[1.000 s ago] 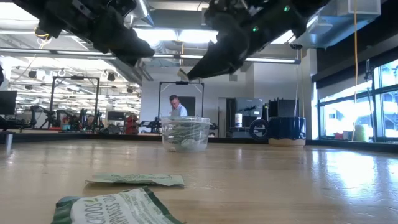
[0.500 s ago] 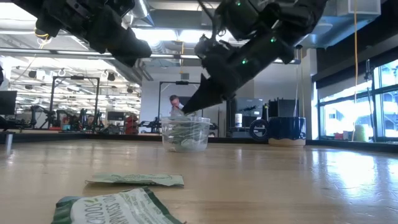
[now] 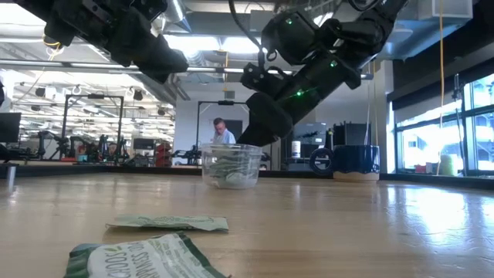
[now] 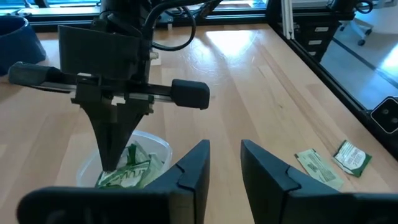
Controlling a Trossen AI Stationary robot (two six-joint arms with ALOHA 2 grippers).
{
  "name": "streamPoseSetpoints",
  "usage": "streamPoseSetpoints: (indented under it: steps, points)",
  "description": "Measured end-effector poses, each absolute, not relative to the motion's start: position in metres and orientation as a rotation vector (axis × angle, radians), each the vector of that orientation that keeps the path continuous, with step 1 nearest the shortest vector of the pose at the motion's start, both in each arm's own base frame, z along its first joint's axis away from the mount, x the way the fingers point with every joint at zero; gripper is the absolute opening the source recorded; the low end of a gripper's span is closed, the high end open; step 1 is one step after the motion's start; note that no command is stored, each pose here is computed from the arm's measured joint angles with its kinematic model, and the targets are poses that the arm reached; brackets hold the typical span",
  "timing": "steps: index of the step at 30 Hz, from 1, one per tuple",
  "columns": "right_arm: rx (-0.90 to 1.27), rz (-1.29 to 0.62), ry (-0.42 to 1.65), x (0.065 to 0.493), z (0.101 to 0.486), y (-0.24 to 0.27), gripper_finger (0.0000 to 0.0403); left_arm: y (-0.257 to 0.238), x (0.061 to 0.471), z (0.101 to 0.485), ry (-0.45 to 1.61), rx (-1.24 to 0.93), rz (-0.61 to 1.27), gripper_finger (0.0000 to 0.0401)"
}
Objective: Pick and place Stevia / Truvia into bins
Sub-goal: Put the top right green stevia packet into the container, then put the light green stevia packet into the container
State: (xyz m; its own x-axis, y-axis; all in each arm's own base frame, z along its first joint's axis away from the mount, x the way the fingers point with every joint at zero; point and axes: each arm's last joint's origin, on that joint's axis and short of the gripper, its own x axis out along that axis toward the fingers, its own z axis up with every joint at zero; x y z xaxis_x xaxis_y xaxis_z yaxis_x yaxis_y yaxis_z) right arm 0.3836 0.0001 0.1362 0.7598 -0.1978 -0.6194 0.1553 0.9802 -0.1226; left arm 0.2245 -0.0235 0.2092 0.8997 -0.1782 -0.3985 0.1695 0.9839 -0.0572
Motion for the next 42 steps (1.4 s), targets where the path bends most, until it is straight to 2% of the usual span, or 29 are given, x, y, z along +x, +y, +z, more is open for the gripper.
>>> streamPoseSetpoints:
  steps: [9,16,22,29,35,42]
  points:
    - [-0.060,-0.187,0.681,0.383,0.137,0.001,0.0064,-0.024,0.225,0.209,0.409,0.002,-0.187,0.0085]
    - [-0.051,-0.181,0.632,0.380,0.156,0.004,0.0116,-0.024,0.225,0.210,0.405,0.031,-0.194,0.0093]
    - [-0.044,-0.152,0.584,0.371,0.185,0.017,0.0118,-0.030,0.224,0.211,0.385,0.082,-0.237,0.0089]
    - [0.046,-0.111,0.542,0.346,0.217,0.041,0.0117,-0.062,0.230,0.202,0.375,0.095,-0.360,0.0082]
    - [0.033,-0.109,0.473,0.328,0.218,0.062,0.0117,-0.096,0.244,0.180,0.342,0.142,-0.439,0.0074]
    - [0.066,-0.146,0.474,0.326,0.215,0.064,0.0117,-0.131,0.271,0.159,0.422,0.174,-0.483,0.0068]
